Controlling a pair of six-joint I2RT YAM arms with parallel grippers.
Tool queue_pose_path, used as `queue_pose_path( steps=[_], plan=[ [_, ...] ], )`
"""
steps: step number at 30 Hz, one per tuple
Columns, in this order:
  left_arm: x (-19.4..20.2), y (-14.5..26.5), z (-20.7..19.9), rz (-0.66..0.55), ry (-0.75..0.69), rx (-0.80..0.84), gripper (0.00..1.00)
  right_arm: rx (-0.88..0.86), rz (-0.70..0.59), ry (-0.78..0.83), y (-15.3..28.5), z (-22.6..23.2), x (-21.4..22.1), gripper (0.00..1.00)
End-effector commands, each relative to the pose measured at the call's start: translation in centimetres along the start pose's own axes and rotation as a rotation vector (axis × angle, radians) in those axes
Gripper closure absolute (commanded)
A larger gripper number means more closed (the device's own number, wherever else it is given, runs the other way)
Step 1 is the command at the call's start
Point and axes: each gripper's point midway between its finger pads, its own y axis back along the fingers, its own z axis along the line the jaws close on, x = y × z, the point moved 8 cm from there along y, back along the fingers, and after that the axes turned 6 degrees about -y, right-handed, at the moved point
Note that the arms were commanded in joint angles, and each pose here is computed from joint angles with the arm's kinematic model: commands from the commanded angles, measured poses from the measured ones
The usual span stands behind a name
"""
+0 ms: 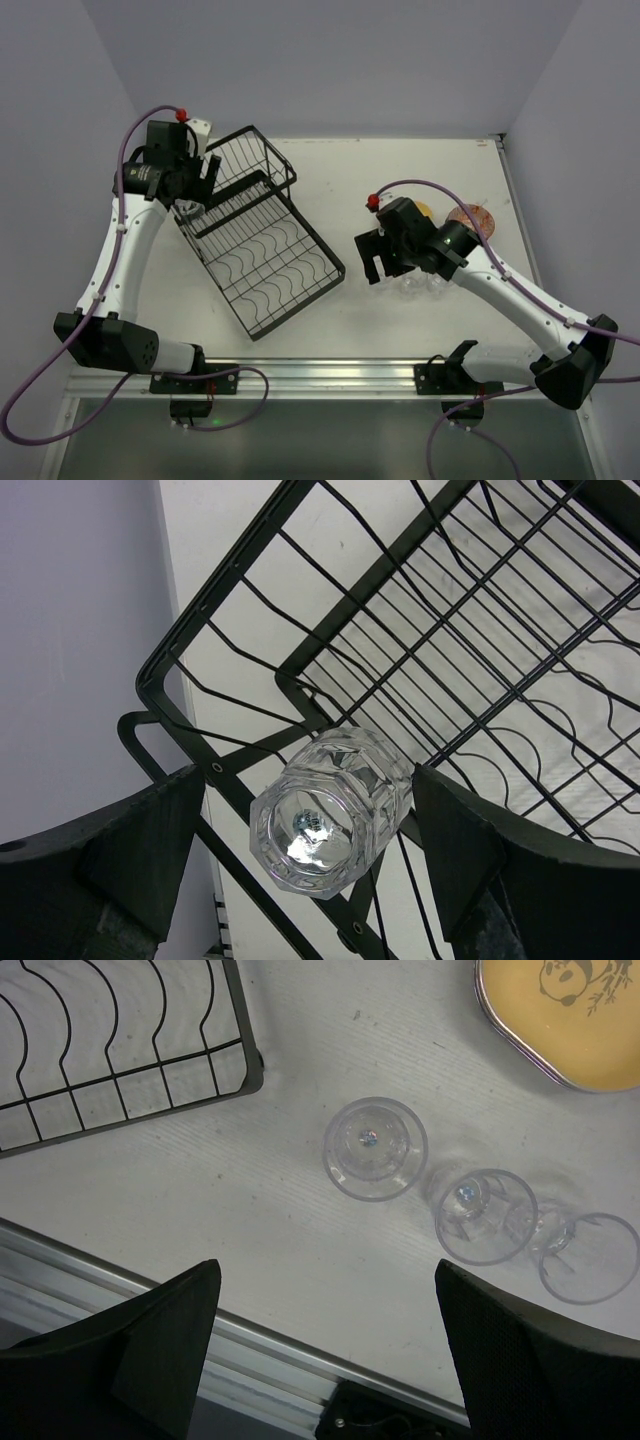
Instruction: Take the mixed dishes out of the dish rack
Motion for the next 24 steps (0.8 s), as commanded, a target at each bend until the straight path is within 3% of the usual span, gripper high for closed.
queue_pose_path(
  steps=[1, 4, 11, 19, 24],
  plan=[
    [0.4, 0.2, 0.4, 0.023, -0.004, -0.019, 0.13, -0.030, -0.017, 0.018, 0.1, 0.3, -0.2, 0.11],
    [0.1, 0.3, 0.2, 0.014, -0.009, 0.011, 0.26, -0.030, -0.014, 0.020, 0.1, 0.4, -0.1, 0.11],
    [0.4, 0.2, -0.2, 0.023, -0.017, 0.046, 0.42, -0.028, -0.009, 0.025, 0.0, 0.4, -0.1, 0.11],
    [0.0, -0.3, -0.9, 0.006, -0.013, 0.106, 0.85, -0.025, -0.010, 0.025, 0.1, 0.4, -0.1, 0.11],
    [-1.0, 0.0, -0.9, -0.034, -0.001, 0.140, 0.99, -0.018, -0.013, 0.022, 0.1, 0.3, -0.2, 0.11]
  ],
)
